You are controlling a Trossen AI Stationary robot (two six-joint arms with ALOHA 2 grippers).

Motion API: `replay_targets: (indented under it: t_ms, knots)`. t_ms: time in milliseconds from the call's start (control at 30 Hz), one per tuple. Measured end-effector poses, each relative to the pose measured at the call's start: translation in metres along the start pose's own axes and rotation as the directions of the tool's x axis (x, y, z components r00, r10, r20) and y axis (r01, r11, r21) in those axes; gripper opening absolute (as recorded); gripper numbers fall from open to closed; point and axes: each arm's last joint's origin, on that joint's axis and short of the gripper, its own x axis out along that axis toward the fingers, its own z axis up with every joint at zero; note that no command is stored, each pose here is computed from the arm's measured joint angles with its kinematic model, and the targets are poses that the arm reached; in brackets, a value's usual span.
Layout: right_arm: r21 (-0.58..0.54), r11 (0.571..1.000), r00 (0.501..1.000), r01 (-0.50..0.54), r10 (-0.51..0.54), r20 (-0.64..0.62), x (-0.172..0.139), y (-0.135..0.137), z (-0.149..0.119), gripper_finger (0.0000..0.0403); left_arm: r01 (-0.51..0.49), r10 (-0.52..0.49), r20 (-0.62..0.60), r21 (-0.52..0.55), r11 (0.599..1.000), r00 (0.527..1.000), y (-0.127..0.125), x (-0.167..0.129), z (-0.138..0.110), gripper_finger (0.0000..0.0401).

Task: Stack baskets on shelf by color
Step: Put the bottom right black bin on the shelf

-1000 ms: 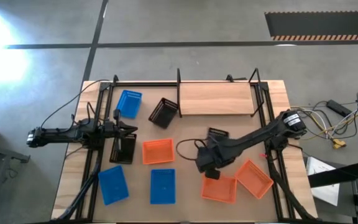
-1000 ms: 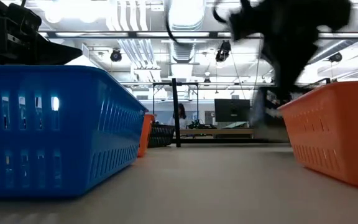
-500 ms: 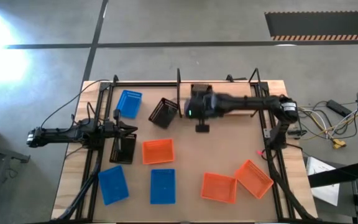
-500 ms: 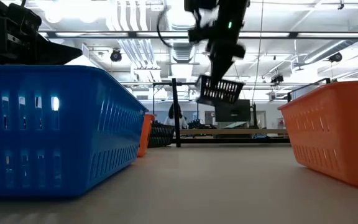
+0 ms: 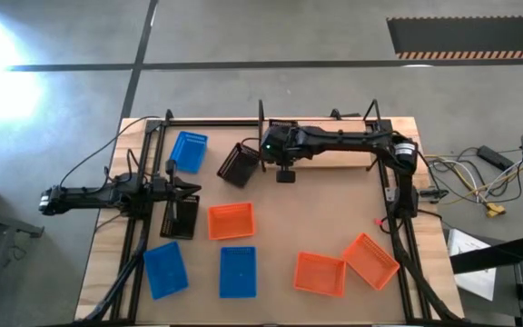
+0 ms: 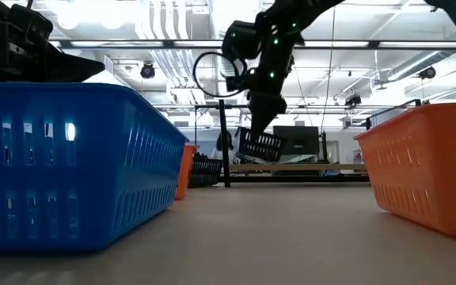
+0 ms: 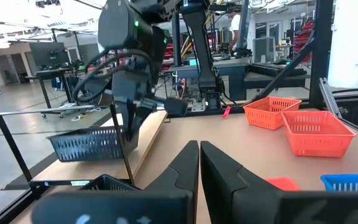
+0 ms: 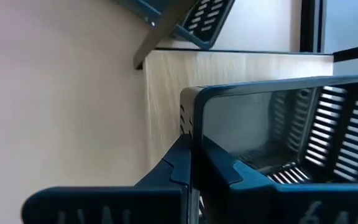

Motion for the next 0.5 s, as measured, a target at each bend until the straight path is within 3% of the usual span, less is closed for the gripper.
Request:
replay_targets:
  t_ms: [333,500]
  knots:
    - [0.011,1.0,0.999,0.025,-0.026,0.027,0.002,-0.0027,0.0066,0.0011,0.0,0.0,0.0,0.0,1.0,1.0,0.0,0.0,0.0,0.0]
    - [0.012,1.0,0.999,0.026,-0.026,0.029,0.0016,-0.003,0.007,0.0043,0.0,0.0,0.0,0.0,1.0,1.0,0.0,0.0,0.0,0.0]
